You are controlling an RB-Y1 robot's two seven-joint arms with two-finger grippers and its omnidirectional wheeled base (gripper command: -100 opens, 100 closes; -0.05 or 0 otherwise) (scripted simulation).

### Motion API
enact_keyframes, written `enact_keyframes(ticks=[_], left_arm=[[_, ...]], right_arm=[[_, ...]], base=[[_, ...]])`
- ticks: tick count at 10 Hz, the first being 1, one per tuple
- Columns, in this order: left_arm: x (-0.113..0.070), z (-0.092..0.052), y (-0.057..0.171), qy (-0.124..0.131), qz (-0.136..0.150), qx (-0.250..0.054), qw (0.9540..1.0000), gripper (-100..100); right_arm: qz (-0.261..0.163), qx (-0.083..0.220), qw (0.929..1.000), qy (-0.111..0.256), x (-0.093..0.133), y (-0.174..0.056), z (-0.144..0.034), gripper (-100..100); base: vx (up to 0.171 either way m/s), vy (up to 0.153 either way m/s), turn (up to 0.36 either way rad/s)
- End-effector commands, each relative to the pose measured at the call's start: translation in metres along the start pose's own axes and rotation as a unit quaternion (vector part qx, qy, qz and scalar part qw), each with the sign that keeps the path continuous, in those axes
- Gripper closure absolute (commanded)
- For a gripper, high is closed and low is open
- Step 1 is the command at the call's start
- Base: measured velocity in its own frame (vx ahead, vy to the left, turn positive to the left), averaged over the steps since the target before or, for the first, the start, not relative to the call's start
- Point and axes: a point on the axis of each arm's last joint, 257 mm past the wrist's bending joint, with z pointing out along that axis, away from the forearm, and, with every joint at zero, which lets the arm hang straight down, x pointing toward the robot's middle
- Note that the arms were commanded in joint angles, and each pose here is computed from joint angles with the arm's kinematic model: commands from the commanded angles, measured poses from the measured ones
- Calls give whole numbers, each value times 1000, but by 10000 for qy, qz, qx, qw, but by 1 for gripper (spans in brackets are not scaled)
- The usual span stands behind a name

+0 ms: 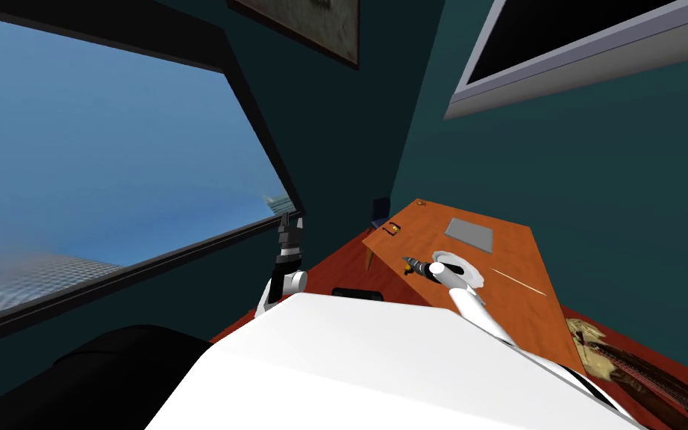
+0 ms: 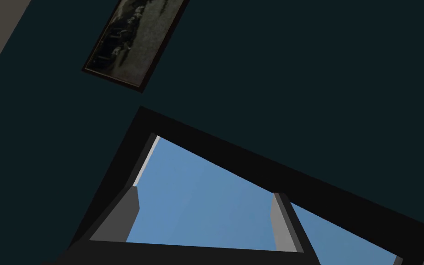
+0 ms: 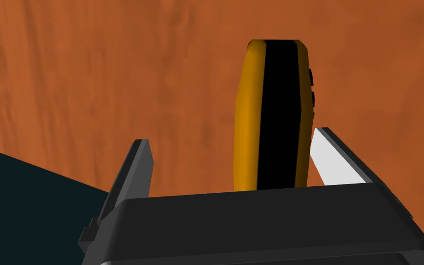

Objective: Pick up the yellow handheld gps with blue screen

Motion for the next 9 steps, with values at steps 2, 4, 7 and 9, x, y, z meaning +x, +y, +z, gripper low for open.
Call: enact_keyframes(ticks=[2,4,7,9], left_arm=[[0,0,0,-1,1,-1,10000,0],[0,0,0,0,0,0,10000,0],[0,0,0,-1,2,-2,10000,0],[0,0,0,-1,1,-2,10000,0]], right_arm=[[247,-100,9996,104,7,11,4,-100],[385,-147,9990,170,12,15,6,-100],[366,-148,9991,163,10,15,5,100],[374,-138,9991,164,10,14,5,100]], base=[[-93,-19,140],[-97,-14,254],[-11,-3,-4],[0,0,0]])
